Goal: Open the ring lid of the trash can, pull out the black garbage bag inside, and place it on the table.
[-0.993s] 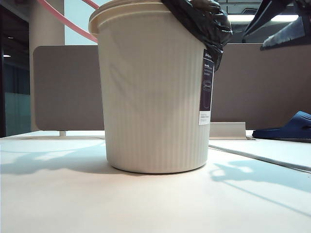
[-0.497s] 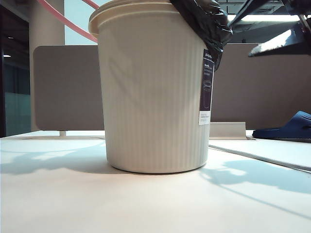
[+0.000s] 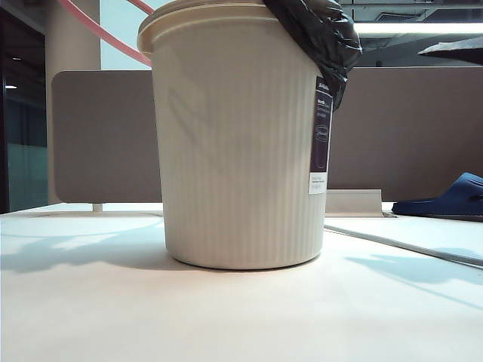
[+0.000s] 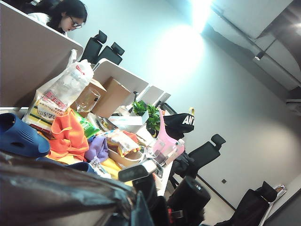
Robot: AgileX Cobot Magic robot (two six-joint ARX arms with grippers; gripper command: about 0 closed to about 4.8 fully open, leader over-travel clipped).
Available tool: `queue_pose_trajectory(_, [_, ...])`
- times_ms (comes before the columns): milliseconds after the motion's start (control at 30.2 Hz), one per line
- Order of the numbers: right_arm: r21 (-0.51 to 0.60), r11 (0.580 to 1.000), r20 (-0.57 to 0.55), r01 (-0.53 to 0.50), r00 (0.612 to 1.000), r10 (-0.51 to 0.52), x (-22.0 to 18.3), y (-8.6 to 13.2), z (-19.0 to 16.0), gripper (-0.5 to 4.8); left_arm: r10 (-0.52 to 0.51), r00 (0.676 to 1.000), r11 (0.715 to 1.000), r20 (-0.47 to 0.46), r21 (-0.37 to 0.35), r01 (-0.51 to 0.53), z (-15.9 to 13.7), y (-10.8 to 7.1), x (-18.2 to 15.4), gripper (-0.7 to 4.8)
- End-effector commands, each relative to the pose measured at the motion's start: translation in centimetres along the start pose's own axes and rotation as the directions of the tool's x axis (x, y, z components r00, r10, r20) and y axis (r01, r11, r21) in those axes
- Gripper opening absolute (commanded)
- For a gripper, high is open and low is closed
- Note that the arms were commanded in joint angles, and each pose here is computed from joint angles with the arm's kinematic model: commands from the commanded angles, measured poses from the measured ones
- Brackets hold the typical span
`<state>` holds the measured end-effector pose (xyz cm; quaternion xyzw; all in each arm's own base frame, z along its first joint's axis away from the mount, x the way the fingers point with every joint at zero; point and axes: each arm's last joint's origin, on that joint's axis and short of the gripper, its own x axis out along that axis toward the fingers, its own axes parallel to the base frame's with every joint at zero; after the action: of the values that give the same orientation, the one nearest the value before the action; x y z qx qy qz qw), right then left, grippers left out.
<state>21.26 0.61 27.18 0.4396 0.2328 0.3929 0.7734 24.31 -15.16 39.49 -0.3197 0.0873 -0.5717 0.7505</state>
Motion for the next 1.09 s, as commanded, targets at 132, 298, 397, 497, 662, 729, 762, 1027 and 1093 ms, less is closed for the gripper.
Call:
queue_pose_trajectory(132, [0.084, 0.990, 0.043, -0.109, 0.993, 0.106, 0.5, -1.6, -0.7, 3.38, -0.037, 0.999, 0.999, 0.005, 0.030, 0.037, 0.4, -0.6, 0.0, -0.06])
queue_pose_trajectory(298, [0.102, 0.971, 0.098, -0.217, 0.973, 0.207, 0.7, -1.6, -0.6, 3.38, -0.044, 0.999, 0.999, -0.005, 0.030, 0.044, 0.4, -0.6, 0.0, -0.06])
queue_pose_trajectory(397, [0.125, 0.962, 0.123, -0.244, 0.966, 0.229, 1.2, -1.9, -0.5, 3.38, -0.047, 0.999, 0.998, -0.007, 0.030, 0.047, 0.4, -0.7, 0.0, -0.06])
queue_pose_trajectory(497, [0.143, 0.957, 0.134, -0.251, 0.963, 0.233, 1.6, -2.3, -0.5, 3.38, -0.051, 0.999, 0.998, -0.013, 0.030, 0.051, 0.4, -0.7, 0.0, -0.06])
queue_pose_trajectory(662, [0.194, 0.950, 0.116, -0.244, 0.967, 0.225, 3.0, -3.6, -1.0, 3.38, -0.059, 0.998, 0.998, -0.023, 0.031, 0.060, 0.3, -0.7, 0.0, -0.06])
queue_pose_trajectory(729, [0.209, 0.944, 0.103, -0.257, 0.965, 0.240, 3.8, -4.1, -1.4, 3.37, -0.063, 0.998, 0.997, -0.028, 0.034, 0.064, 0.3, -0.7, 0.0, -0.06])
queue_pose_trajectory(762, [0.226, 0.938, 0.112, -0.264, 0.963, 0.244, 4.2, -4.4, -1.6, 3.37, -0.066, 0.997, 0.997, -0.031, 0.034, 0.067, 0.3, -0.7, 0.0, -0.06])
queue_pose_trajectory(1027, [0.275, 0.929, 0.118, -0.246, 0.968, 0.221, 5.1, -5.3, -2.1, 3.37, -0.070, 0.997, 0.996, -0.040, 0.051, 0.072, 0.3, -0.7, 0.0, -0.06])
queue_pose_trajectory(1093, [0.285, 0.926, 0.126, -0.247, 0.967, 0.219, 5.1, -5.3, -2.1, 3.37, -0.069, 0.997, 0.996, -0.039, 0.051, 0.071, 0.3, -0.7, 0.0, -0.06])
